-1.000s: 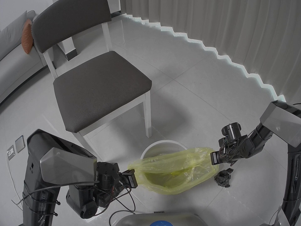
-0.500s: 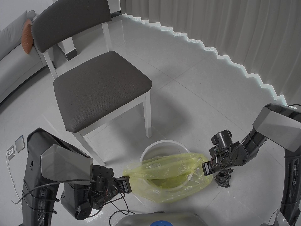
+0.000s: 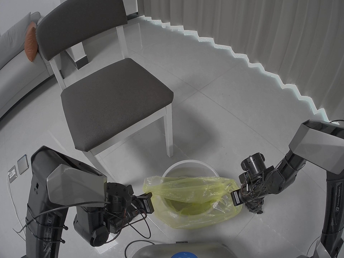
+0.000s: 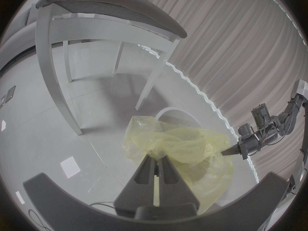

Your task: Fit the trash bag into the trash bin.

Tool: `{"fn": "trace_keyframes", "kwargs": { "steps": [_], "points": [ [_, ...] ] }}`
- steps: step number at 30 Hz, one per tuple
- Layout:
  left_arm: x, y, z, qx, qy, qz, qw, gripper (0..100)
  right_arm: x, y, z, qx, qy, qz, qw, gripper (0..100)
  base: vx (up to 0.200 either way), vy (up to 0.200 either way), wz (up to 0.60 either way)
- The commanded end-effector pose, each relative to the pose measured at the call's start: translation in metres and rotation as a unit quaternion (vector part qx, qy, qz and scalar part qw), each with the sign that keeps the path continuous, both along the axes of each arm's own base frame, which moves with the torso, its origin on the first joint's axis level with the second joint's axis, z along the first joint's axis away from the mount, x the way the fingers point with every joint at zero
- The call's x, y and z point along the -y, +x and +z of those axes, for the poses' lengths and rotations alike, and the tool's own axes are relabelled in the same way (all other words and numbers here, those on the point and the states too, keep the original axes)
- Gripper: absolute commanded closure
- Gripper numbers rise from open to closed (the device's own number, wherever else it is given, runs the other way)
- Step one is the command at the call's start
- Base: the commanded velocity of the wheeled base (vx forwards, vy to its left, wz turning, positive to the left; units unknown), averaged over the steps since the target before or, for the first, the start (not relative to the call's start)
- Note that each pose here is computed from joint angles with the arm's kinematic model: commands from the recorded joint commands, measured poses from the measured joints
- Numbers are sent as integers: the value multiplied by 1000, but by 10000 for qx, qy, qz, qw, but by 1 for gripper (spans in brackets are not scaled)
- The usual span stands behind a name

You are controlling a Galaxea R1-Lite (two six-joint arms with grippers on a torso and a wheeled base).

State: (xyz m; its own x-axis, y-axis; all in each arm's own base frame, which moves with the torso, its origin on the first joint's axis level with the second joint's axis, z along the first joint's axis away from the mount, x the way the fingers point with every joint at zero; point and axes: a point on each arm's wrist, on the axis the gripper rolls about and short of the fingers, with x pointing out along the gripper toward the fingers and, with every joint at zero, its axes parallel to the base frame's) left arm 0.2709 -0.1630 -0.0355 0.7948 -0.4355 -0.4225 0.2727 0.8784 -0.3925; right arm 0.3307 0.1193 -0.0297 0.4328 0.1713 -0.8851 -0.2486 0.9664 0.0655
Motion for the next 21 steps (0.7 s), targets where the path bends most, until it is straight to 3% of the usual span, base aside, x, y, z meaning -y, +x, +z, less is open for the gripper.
{"fn": "trace_keyframes", "kwargs": {
  "steps": [1,11,12,21],
  "points": [
    [2,3,-6,1,-8,6,10000,100,2,1,-2,17,10,-31,10000,100,0,0,0],
    [1,6,0,113,-75,45,9999,100,3,-3,-2,98,12,16,9999,100,0,0,0],
    [2,7,1,137,-95,39,9999,100,3,-3,-2,98,12,16,9999,0,0,0,0],
    [8,9,0,187,-133,22,9997,100,19,-23,11,114,-73,58,9999,0,0,0,0]
  ]
}}
